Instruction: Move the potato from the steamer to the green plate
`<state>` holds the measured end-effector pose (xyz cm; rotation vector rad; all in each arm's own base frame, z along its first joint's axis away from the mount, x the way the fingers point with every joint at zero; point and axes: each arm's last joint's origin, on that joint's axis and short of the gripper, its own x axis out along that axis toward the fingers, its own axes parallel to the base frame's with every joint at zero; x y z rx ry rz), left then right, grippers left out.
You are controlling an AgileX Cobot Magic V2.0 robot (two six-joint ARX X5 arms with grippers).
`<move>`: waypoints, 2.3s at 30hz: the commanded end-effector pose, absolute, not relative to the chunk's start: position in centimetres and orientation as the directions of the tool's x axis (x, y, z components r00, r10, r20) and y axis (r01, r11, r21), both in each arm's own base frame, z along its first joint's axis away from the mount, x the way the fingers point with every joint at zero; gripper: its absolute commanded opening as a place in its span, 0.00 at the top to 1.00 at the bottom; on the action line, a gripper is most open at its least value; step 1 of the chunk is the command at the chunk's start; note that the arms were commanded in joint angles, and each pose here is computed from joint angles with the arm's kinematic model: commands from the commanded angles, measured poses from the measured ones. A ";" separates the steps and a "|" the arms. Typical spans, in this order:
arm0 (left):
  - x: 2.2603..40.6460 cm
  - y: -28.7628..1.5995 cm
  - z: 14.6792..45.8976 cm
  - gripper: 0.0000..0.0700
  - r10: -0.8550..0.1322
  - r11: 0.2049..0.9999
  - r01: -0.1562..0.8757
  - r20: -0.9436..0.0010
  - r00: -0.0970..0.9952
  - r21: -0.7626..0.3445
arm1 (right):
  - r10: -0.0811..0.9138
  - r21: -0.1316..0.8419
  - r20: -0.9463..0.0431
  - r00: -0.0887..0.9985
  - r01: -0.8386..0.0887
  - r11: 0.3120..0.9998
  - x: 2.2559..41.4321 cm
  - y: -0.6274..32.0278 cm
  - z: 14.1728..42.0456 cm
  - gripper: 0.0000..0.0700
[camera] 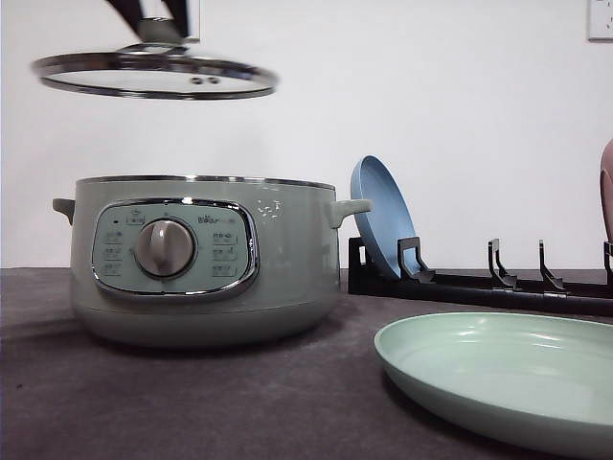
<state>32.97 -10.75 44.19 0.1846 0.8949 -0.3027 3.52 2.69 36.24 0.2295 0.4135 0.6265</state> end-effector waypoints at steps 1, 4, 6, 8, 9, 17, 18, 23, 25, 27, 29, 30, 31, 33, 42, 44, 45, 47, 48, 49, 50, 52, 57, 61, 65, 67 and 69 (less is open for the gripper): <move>32.2 -9.5 46.3 1.00 -0.180 0.951 0.307 -0.727 0.663 0.044 | 0.615 0.338 -0.288 0.734 -0.523 0.782 3.5 2.7 36.6 0.00; 32.6 -7.8 46.3 1.00 -0.144 0.967 0.252 -0.729 0.670 0.041 | 0.616 0.338 -0.288 0.734 -0.524 0.782 3.5 2.7 36.6 0.00; 32.9 -6.6 46.3 1.00 -0.119 0.976 0.215 -0.729 0.675 0.040 | 0.616 0.336 -0.288 0.733 -0.525 0.782 3.5 2.7 36.6 0.00; 33.1 -5.4 46.3 1.00 -0.095 0.983 0.180 -0.729 0.678 0.039 | 0.616 0.335 -0.289 0.733 -0.525 0.782 3.5 2.7 36.6 0.00; 33.2 -4.9 46.3 1.00 -0.084 0.986 0.164 -0.729 0.679 0.039 | 0.615 0.335 -0.292 0.732 -0.524 0.783 3.6 2.8 36.6 0.00; 33.5 -1.0 46.3 1.00 -0.005 0.998 0.046 -0.730 0.684 0.036 | 0.611 0.333 -0.313 0.727 -0.519 0.787 4.1 3.1 36.5 0.00; 33.5 -0.7 46.3 1.00 0.001 0.999 0.035 -0.730 0.684 0.035 | 0.612 0.333 -0.313 0.726 -0.519 0.787 4.1 3.1 36.5 0.00; 33.5 0.4 46.3 1.00 0.023 0.999 0.003 -0.730 0.683 0.034 | 0.611 0.328 -0.318 0.725 -0.520 0.789 4.2 3.2 36.5 0.00; 33.5 0.6 46.3 1.00 0.027 0.999 -0.002 -0.730 0.683 0.034 | 0.614 0.326 -0.331 0.717 -0.524 0.787 4.5 3.4 36.5 0.00; 33.5 0.7 46.3 1.00 0.029 0.999 -0.005 -0.730 0.683 0.035 | 0.624 0.332 -0.358 0.694 -0.530 0.780 5.2 4.0 36.6 0.00; 33.5 0.7 46.3 1.00 0.030 0.999 -0.007 -0.729 0.684 0.034 | 0.639 0.326 -0.395 0.660 -0.549 0.769 6.3 4.8 36.9 0.00; 33.5 0.7 46.3 1.00 0.030 0.999 -0.007 -0.728 0.685 0.034 | 0.645 0.316 -0.417 0.640 -0.563 0.763 7.0 5.3 37.1 0.00; 33.5 0.7 46.3 1.00 0.030 0.999 -0.008 -0.728 0.685 0.034 | 0.651 0.306 -0.439 0.619 -0.578 0.756 7.7 5.8 37.3 0.00; 33.5 0.7 46.3 1.00 0.030 0.999 -0.008 -0.727 0.686 0.034 | 0.659 0.287 -0.488 0.572 -0.608 0.740 9.5 7.1 37.7 0.00; 33.5 0.7 46.3 1.00 0.030 0.999 -0.008 -0.727 0.686 0.034 | 0.670 0.245 -0.641 0.374 -0.728 0.641 19.5 14.4 39.0 0.00; 33.5 0.7 46.3 1.00 0.030 0.999 -0.008 -0.727 0.686 0.034 | 0.658 0.227 -0.670 0.345 -0.748 0.624 21.6 16.1 38.9 0.00; 33.5 0.7 46.3 1.00 0.030 0.999 -0.007 -0.727 0.686 0.035 | 0.651 0.218 -0.683 0.332 -0.758 0.615 22.6 16.9 38.8 0.00; 33.5 0.7 46.3 1.00 0.030 0.999 -0.007 -0.727 0.686 0.035 | 0.640 0.200 -0.704 0.308 -0.778 0.595 24.6 18.7 38.5 0.00; 33.5 0.7 46.3 1.00 0.030 0.999 -0.007 -0.727 0.686 0.035 | 0.636 0.194 -0.711 0.301 -0.785 0.589 25.4 19.5 38.4 0.00; 33.5 0.7 46.3 1.00 0.030 0.999 -0.007 -0.727 0.686 0.035 | 0.633 0.189 -0.716 0.295 -0.791 0.581 26.3 20.3 38.2 0.00; 33.5 0.7 46.3 1.00 0.030 0.999 -0.007 -0.727 0.686 0.035 | 0.632 0.183 -0.719 0.289 -0.799 0.573 27.2 21.1 38.0 0.00; 33.5 0.7 46.3 1.00 0.030 0.999 -0.007 -0.727 0.686 0.035 | 0.630 0.174 -0.723 0.284 -0.807 0.564 28.8 22.6 37.6 0.00; 33.5 0.7 46.3 1.00 0.030 0.999 -0.007 -0.726 0.687 0.035 | 0.629 0.145 -0.729 0.270 -0.837 0.528 31.6 25.8 36.1 0.00; 33.5 0.7 46.4 1.00 0.030 0.999 -0.007 -0.726 0.687 0.035 | 0.626 0.121 -0.733 0.267 -0.854 0.506 33.4 27.6 34.5 0.00; 33.5 0.7 46.4 1.00 0.030 0.999 -0.007 -0.726 0.687 0.035 | 0.624 0.104 -0.735 0.266 -0.864 0.492 34.8 28.9 32.7 0.00; 33.5 0.7 46.3 1.00 0.030 0.999 -0.007 -0.726 0.687 0.035 | 0.615 0.090 -0.742 0.268 -0.869 0.487 35.1 29.4 31.9 0.00; 33.5 0.7 46.3 1.00 0.030 0.999 -0.007 -0.726 0.687 0.035 | 0.598 0.069 -0.754 0.271 -0.873 0.482 35.4 29.8 31.1 0.00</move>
